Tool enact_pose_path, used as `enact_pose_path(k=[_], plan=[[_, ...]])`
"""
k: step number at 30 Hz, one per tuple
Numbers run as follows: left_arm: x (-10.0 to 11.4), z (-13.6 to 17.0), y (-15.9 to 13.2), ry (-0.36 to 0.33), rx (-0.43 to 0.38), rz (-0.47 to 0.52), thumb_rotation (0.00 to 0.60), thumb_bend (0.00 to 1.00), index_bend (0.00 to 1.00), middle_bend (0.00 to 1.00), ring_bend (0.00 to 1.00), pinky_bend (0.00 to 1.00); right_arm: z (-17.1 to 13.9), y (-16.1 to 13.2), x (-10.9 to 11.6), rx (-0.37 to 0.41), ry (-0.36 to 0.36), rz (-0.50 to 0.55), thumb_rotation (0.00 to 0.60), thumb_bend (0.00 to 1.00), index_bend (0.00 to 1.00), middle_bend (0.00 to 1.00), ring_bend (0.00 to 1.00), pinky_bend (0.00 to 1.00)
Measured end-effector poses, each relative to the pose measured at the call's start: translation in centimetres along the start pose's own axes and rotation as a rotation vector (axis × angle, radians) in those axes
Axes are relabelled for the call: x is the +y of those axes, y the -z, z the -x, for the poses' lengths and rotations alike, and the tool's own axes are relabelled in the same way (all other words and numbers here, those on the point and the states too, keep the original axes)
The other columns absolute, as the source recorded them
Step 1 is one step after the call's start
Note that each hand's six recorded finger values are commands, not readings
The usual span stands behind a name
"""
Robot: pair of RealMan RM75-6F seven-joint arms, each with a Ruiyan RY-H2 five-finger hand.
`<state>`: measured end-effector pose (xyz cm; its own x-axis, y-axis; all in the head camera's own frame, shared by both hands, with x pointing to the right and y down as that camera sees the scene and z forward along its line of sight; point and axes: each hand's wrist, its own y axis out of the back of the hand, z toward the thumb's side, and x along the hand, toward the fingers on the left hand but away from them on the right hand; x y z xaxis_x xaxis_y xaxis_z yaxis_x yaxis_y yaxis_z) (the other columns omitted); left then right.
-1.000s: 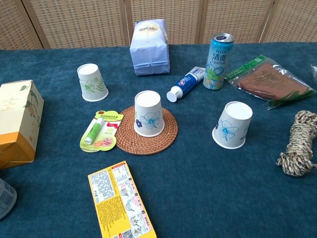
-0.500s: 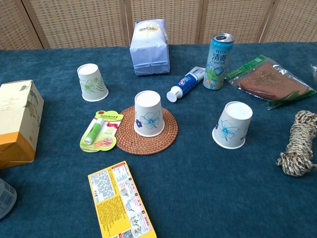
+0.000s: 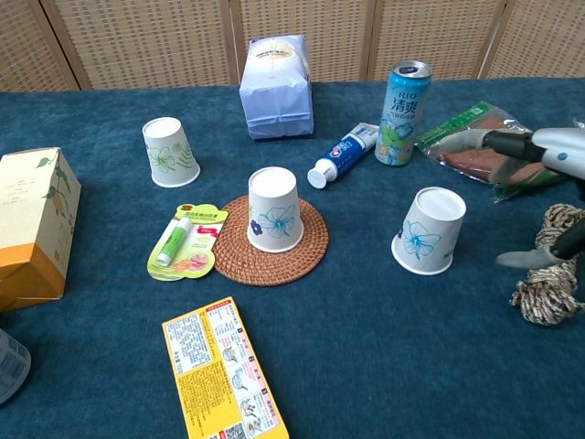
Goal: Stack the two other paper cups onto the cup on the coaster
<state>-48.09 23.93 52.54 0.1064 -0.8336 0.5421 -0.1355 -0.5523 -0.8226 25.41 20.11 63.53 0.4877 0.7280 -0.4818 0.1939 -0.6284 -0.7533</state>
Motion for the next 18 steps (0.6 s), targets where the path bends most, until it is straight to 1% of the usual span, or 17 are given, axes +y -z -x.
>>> enact_pose_path(k=[8, 14, 18], plan=[[-0.2, -0.1, 0.2, 0.007, 0.009, -0.006, 0.600, 0.22, 0.00, 0.00, 0.00, 0.00, 3.0, -1.8, -1.5, 0.051, -0.045, -0.035, 0.600, 0.23, 0.00, 0.00, 0.00, 0.25], [-0.2, -0.2, 0.3, 0.006, 0.014, -0.008, 0.600, 0.22, 0.00, 0.00, 0.00, 0.00, 4.5, -2.2, -2.1, 0.062, -0.059, -0.051, 0.600, 0.23, 0.01, 0.00, 0.00, 0.25], [-0.2, -0.3, 0.5, 0.006, 0.018, -0.007, 0.600, 0.22, 0.00, 0.00, 0.00, 0.00, 4.8, -2.0, -2.4, 0.064, -0.065, -0.065, 0.600, 0.23, 0.03, 0.02, 0.00, 0.29]])
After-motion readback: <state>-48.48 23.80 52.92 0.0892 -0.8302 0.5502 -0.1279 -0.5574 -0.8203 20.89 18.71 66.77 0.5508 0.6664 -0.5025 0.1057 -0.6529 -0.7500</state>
